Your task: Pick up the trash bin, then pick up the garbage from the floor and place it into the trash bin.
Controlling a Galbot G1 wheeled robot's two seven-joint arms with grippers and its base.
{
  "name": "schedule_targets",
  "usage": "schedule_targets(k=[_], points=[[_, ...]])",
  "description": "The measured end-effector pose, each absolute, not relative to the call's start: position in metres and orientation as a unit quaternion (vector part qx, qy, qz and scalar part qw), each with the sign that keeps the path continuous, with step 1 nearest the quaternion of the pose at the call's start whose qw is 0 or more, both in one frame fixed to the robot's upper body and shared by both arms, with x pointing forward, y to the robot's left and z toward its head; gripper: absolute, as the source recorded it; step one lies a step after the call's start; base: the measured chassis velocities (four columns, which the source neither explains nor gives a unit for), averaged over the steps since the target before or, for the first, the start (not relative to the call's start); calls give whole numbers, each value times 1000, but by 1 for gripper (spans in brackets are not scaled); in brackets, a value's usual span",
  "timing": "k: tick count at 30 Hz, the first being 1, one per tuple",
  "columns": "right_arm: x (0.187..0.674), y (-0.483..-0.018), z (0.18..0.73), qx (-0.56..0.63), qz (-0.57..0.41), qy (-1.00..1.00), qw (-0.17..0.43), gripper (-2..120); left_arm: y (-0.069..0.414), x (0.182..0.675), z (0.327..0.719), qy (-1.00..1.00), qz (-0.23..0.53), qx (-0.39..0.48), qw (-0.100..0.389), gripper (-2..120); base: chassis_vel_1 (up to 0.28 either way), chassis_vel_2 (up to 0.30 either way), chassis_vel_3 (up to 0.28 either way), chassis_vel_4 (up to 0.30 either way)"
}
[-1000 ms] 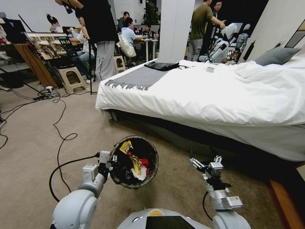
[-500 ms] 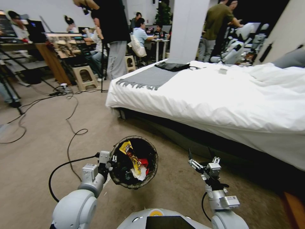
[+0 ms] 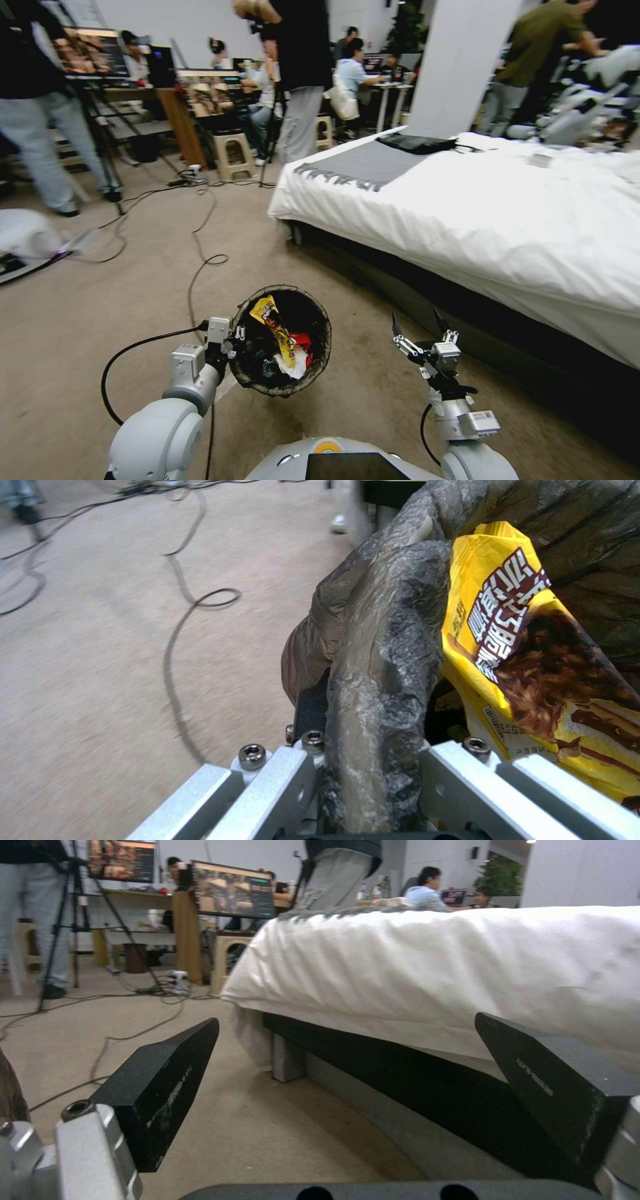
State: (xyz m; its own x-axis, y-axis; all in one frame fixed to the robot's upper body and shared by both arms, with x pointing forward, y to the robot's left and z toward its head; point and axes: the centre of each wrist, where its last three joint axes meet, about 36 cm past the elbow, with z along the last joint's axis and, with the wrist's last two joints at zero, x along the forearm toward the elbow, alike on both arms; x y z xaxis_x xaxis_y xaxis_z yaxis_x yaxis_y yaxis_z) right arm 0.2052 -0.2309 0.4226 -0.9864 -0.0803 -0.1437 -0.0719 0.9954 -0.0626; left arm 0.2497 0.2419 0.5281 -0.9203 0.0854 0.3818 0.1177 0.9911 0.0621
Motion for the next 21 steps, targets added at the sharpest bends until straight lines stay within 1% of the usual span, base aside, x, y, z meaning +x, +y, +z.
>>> schedule_targets(k=[21], points=[[205,-227,417,-39,-21,997,63,100,243,251,528,-980,-42,-51,189,1,120,117,118,122]])
